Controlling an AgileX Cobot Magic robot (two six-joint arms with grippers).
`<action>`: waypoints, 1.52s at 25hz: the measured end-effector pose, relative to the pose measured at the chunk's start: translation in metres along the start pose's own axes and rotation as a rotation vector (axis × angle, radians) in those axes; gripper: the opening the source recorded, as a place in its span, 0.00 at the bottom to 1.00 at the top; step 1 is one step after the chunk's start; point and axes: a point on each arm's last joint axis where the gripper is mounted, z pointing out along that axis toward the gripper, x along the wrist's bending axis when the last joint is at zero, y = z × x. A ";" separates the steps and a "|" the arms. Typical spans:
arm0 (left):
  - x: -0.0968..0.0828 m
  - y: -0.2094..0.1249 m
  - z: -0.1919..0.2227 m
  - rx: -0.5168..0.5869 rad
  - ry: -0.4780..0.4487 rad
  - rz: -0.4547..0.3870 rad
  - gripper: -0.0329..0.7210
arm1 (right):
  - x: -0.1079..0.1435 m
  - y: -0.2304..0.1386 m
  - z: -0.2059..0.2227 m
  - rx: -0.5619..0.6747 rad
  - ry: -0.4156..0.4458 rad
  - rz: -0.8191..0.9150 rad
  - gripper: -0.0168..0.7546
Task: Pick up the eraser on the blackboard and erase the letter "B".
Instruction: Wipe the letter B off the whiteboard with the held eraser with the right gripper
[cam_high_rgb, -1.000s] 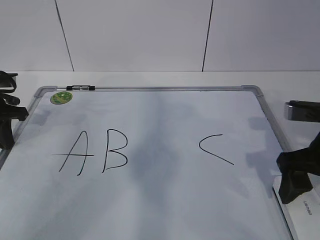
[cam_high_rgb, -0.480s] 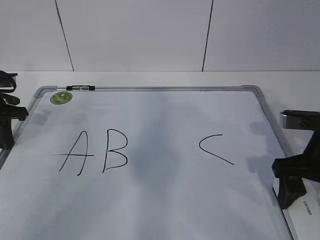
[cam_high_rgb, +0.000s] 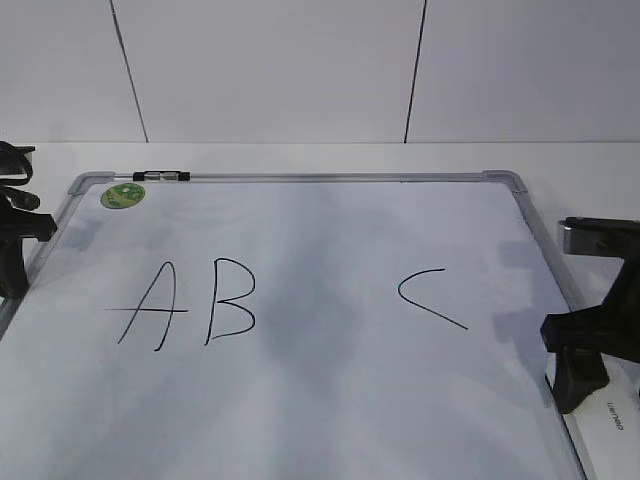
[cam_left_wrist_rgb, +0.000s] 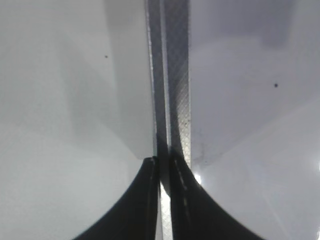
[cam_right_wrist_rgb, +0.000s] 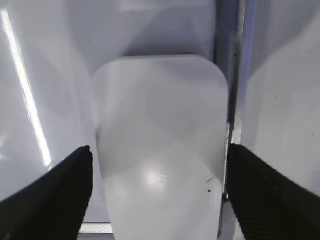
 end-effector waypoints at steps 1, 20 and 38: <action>0.000 0.000 0.000 0.000 0.000 0.000 0.07 | 0.000 0.000 0.001 0.004 -0.002 -0.001 0.86; 0.000 0.000 0.000 0.000 -0.002 -0.001 0.07 | 0.000 0.004 0.017 0.083 -0.017 0.006 0.75; 0.000 0.000 0.000 -0.001 -0.004 -0.003 0.07 | 0.009 0.025 -0.025 0.080 -0.011 -0.010 0.74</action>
